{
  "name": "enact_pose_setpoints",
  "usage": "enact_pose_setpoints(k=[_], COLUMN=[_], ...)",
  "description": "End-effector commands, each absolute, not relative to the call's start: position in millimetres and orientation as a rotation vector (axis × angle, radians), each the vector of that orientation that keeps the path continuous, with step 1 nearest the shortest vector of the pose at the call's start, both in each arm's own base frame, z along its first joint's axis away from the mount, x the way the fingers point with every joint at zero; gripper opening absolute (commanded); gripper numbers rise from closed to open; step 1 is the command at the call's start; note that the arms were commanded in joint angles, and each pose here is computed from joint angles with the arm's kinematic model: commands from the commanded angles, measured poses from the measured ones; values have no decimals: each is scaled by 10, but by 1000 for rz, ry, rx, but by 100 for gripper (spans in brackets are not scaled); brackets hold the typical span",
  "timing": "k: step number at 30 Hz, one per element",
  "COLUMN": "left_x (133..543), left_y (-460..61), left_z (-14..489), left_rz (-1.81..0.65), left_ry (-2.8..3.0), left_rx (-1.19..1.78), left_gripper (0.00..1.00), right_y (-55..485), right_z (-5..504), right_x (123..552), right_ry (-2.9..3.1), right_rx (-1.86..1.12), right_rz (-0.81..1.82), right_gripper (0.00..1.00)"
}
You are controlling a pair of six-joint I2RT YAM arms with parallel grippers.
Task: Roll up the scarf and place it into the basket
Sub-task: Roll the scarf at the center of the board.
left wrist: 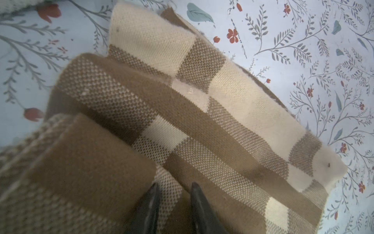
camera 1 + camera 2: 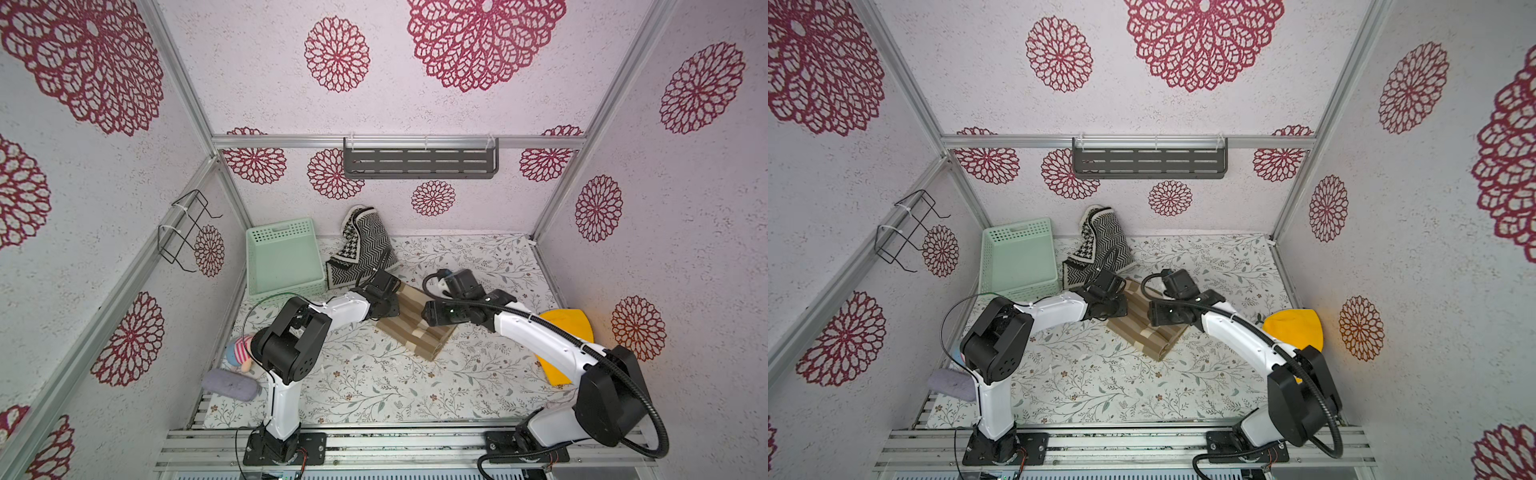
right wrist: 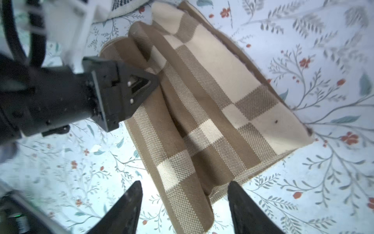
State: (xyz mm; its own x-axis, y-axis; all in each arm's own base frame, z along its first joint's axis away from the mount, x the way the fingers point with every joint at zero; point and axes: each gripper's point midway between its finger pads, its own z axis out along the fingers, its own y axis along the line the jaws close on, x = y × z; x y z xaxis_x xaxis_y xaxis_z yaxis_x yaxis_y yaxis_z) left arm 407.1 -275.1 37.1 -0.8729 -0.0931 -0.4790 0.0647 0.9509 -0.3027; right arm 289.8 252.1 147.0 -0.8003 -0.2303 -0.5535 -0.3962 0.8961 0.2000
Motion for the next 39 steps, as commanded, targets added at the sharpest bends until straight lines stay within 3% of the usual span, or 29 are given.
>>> enact_pose_setpoints(k=[1, 7, 17, 22, 25, 29, 34, 39], left_x=[4010, 3966, 3977, 4074, 4129, 4112, 3945, 3697], left_y=[-2735, -2758, -2800, -2764, -2661, -2424, -2136, -1996], left_z=[233, 159, 166, 427, 789, 1176, 1512, 1491], left_rz=[-426, -443, -499, -584, -605, -550, -487, -465], left_ry=[2654, 2680, 2689, 2647, 2583, 2504, 2409, 2398], left_rx=[-22, -11, -11, -44, -65, -96, -159, -198], left_gripper=[30, 30, 34, 44, 52, 58, 60, 60], right_y=[2572, 2821, 2700, 2615, 2610, 2788, 3240, 3359], right_z=[1432, 1099, 456, 202, 100, 127, 441, 746], right_x=[2789, 2584, 2549, 2473, 2430, 2338, 2109, 2130], right_ry=[2395, 2317, 2355, 2449, 2516, 2627, 2769, 2824], right_rx=[-659, -887, -1022, -1045, -1046, -1031, -948, -625], right_rz=[49, -156, -414, -436, -387, -171, 448, 1114], right_gripper=[71, 77, 80, 71, 53, 34, 24, 19])
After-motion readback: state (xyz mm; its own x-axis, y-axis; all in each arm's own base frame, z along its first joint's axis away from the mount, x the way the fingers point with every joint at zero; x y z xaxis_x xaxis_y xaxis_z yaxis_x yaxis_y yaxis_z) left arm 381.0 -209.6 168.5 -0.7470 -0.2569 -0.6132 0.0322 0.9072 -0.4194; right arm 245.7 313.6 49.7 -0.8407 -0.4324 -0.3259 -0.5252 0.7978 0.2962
